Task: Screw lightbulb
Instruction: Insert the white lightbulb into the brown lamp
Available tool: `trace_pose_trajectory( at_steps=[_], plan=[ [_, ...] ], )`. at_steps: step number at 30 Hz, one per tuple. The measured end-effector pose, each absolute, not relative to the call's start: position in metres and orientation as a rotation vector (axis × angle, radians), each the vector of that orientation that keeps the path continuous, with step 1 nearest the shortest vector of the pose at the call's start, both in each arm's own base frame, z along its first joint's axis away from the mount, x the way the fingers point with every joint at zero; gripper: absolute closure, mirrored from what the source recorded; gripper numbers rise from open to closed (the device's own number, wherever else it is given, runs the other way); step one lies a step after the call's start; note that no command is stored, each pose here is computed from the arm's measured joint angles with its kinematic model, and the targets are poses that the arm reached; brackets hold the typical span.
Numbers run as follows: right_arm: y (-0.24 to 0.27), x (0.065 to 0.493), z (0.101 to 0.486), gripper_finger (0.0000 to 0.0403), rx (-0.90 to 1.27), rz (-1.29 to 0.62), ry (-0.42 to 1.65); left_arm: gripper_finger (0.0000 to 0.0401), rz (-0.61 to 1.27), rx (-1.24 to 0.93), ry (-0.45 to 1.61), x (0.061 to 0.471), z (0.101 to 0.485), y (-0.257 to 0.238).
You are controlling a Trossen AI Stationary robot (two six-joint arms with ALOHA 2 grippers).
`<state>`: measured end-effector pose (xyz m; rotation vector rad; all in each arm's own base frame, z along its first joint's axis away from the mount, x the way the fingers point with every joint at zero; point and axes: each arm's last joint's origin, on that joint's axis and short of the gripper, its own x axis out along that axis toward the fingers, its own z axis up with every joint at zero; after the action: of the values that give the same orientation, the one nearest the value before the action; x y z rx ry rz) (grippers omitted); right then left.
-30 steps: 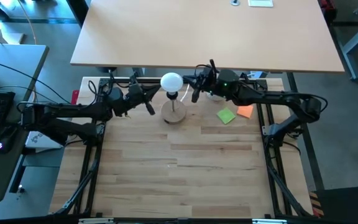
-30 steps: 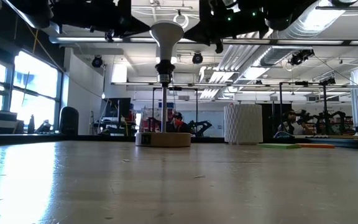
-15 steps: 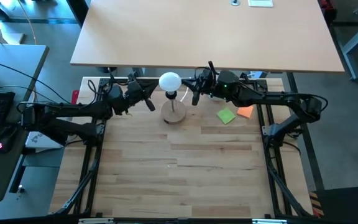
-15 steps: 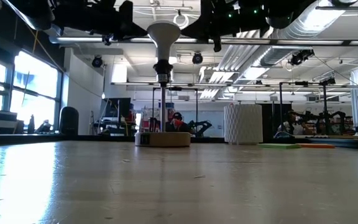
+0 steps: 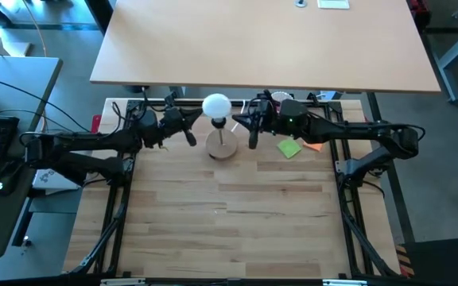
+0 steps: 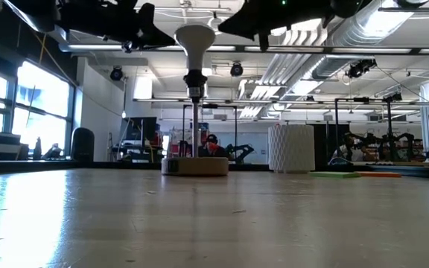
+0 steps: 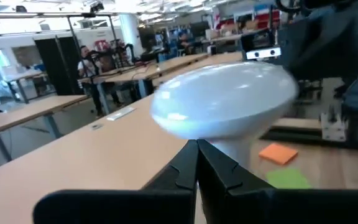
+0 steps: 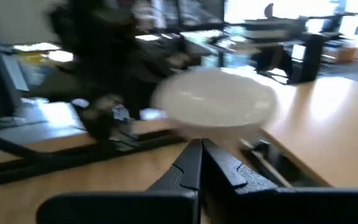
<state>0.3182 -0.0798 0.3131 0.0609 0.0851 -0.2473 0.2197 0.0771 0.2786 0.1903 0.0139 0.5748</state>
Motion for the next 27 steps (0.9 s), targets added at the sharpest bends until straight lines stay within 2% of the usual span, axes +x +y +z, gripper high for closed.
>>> trace_pose_trajectory(
  at_steps=[6,11,14,27],
  plan=[
    [-0.088,0.316,0.31,0.0403,0.048,-0.439,0.112,0.0401,0.593,0.197,0.019,0.207,0.288,0.067],
    [-0.102,0.312,0.31,0.0403,0.054,-0.472,0.106,0.0401,0.521,0.197,-0.088,0.21,0.297,0.059],
    [-0.111,0.31,0.311,0.0403,0.084,-0.439,0.087,0.0401,0.472,0.209,-0.117,0.215,0.297,0.058],
    [-0.113,0.319,0.303,0.0403,0.121,-0.281,0.067,0.0401,0.488,0.211,-0.118,0.234,0.282,0.066]
  ],
)
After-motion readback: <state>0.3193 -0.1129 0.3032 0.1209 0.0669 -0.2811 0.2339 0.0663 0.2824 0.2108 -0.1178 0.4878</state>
